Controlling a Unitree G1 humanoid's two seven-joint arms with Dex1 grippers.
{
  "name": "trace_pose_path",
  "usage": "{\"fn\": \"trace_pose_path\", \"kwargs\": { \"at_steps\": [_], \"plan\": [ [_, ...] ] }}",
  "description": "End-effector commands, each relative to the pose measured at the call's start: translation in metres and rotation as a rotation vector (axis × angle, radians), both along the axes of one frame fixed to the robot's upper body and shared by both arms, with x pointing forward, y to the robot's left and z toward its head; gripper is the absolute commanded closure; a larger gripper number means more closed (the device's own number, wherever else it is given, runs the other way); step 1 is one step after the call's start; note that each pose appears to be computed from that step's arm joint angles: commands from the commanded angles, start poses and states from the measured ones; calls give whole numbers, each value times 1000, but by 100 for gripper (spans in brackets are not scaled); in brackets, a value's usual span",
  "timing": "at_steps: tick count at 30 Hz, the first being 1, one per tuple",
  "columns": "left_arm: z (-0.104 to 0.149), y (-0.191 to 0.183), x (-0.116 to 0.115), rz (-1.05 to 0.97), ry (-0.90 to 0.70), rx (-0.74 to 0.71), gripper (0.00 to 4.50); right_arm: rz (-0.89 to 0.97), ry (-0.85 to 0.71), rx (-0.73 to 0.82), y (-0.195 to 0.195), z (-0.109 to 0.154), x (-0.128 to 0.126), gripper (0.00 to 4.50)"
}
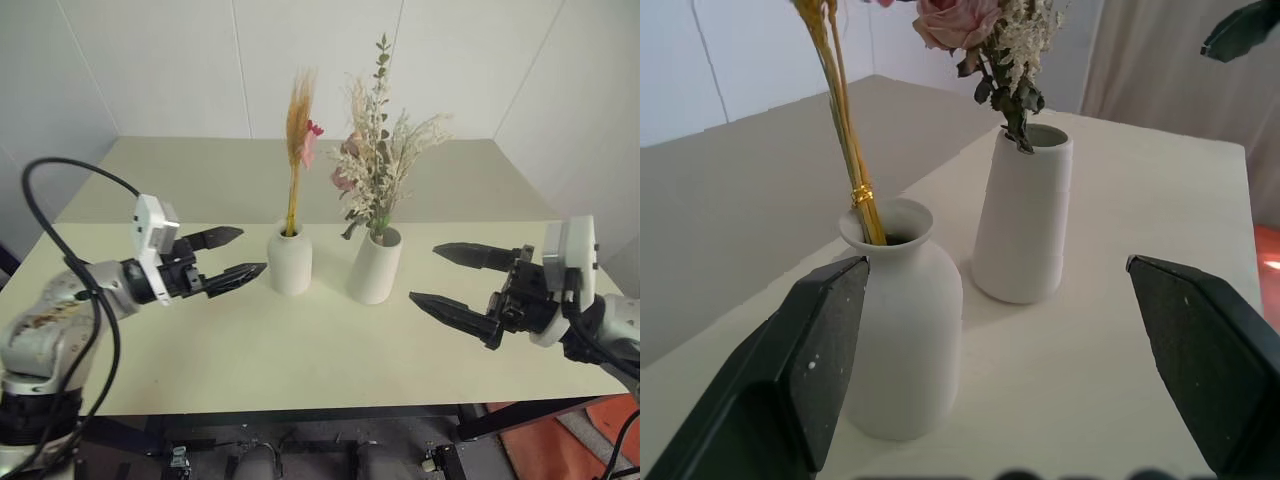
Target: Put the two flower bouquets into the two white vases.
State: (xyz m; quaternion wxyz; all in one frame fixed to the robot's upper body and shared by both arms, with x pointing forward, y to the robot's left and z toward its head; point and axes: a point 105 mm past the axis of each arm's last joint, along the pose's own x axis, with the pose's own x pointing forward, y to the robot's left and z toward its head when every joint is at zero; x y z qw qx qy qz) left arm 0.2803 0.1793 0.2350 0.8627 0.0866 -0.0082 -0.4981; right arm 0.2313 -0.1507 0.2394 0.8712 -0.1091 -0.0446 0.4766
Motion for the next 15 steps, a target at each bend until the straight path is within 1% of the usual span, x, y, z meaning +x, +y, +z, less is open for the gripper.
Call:
{"fn": "trace_pose_path", "kwargs": {
  "at_steps": [1,3,6,11,15],
  "plan": [
    [27,1,-14,-66,-74,55,2,-22,-37,-11,-8,8,-1,0],
    [30,1,-19,-85,-91,98,2,-31,-27,-17,-12,7,-1,0],
    [33,2,-27,-104,-96,127,2,-60,-12,-34,-21,5,0,0],
    [31,-1,-35,-116,-89,131,2,-98,2,-48,-31,2,0,0],
    [27,-2,-36,-103,-80,122,2,-106,2,-50,-33,2,2,0]
  ]
}}
